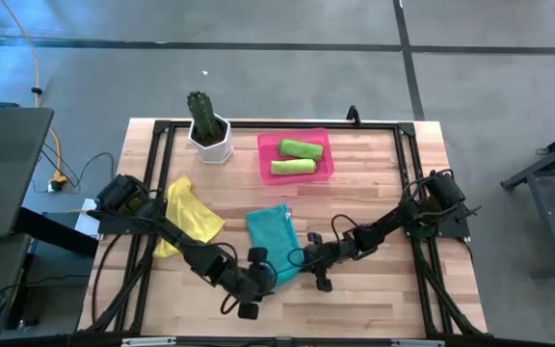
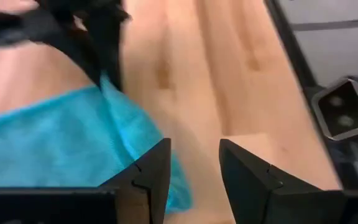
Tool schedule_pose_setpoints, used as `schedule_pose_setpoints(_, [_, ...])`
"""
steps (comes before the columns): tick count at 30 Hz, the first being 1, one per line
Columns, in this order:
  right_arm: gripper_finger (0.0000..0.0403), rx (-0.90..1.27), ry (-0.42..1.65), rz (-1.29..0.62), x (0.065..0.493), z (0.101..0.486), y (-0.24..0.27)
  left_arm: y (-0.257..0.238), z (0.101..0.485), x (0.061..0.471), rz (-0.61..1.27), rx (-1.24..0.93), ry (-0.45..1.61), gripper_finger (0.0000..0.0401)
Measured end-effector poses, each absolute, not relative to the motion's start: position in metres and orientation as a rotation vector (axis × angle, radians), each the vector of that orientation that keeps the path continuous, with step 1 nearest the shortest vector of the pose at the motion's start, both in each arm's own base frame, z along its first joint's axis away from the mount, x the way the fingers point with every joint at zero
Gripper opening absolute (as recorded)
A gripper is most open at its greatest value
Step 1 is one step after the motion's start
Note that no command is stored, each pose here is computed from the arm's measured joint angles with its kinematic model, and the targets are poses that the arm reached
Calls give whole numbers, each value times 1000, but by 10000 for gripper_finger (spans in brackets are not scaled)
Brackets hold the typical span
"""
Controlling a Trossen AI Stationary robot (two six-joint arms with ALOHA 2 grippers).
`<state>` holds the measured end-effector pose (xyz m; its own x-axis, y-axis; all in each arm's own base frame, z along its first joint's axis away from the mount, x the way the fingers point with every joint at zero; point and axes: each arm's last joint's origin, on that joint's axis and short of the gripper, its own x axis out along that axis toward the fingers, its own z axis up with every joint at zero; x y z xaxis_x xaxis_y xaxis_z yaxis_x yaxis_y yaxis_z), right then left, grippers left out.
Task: Roll microfiber towels into tight, uniform cylinder then place into a basket
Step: Roll the blue microfiber cloth
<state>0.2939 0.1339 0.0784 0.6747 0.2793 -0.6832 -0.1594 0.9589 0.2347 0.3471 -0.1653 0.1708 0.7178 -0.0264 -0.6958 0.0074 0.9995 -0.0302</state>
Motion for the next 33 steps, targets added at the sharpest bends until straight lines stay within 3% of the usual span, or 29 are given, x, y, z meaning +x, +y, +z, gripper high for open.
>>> schedule_pose_setpoints(15, [3,737,827,142,307,85,113,-165,171,346,66,5,746,127])
schedule_pose_setpoints(21, [3,949,896,185,311,92,97,-172,170,342,35,64,754,127])
schedule_pose_setpoints(33, [3,1100,954,131,312,91,87,-164,164,337,128,172,812,127])
